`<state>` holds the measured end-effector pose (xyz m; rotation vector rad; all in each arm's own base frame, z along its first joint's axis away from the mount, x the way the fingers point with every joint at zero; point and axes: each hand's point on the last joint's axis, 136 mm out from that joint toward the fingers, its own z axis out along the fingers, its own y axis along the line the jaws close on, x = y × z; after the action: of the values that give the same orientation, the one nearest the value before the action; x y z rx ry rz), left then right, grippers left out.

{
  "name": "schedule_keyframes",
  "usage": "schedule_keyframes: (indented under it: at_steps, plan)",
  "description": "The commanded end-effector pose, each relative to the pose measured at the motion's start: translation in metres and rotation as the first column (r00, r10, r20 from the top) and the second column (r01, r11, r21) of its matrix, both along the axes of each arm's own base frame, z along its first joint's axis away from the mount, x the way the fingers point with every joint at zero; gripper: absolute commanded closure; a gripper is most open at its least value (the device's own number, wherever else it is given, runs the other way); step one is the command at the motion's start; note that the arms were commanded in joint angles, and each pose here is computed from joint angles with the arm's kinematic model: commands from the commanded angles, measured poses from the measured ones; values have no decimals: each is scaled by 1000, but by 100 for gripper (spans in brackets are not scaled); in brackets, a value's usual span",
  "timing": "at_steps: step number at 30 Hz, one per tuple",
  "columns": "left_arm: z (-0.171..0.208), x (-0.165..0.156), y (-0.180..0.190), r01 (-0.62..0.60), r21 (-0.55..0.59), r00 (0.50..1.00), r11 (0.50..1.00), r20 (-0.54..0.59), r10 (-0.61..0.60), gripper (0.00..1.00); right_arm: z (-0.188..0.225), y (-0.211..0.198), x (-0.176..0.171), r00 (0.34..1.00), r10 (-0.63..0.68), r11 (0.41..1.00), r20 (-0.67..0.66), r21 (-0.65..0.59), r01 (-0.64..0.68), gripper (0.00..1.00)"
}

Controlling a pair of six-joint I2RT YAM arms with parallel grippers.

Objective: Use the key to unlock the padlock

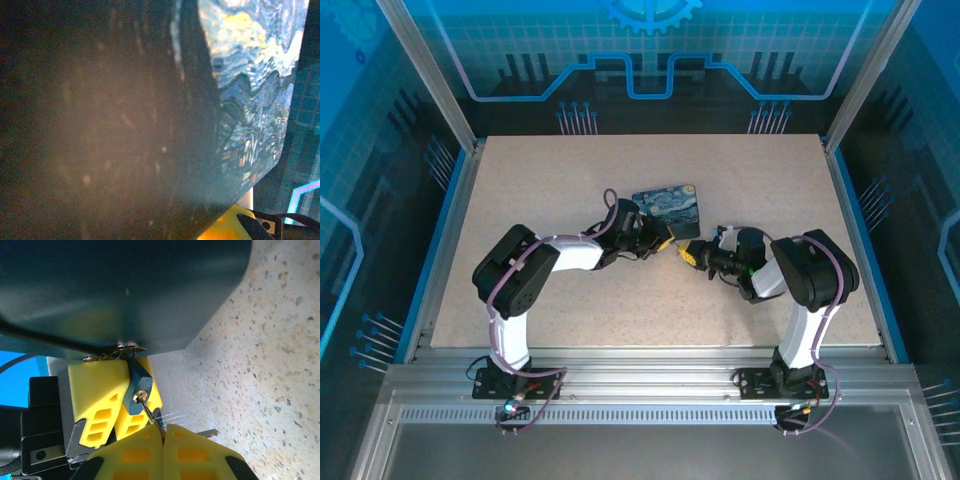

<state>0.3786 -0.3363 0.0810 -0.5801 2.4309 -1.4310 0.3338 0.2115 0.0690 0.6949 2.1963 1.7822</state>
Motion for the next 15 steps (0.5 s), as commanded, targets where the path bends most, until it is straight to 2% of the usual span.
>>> schedule_keyframes:
  at_steps: [1, 9, 15]
  plan:
    - [11, -42, -32, 190, -100, 981, 977, -30, -194, 100, 21, -4, 23, 997, -22, 1000, 72, 12, 21, 100]
    - [11, -44, -32, 197, -103, 979, 975, -34, -202, 100, 30, -1, 28, 997, 50, 999, 58, 17, -51, 100]
    - [11, -44, -33, 196, -106, 979, 975, -33, -201, 100, 36, 15, 21, 987, 131, 989, 95, -87, -123, 100]
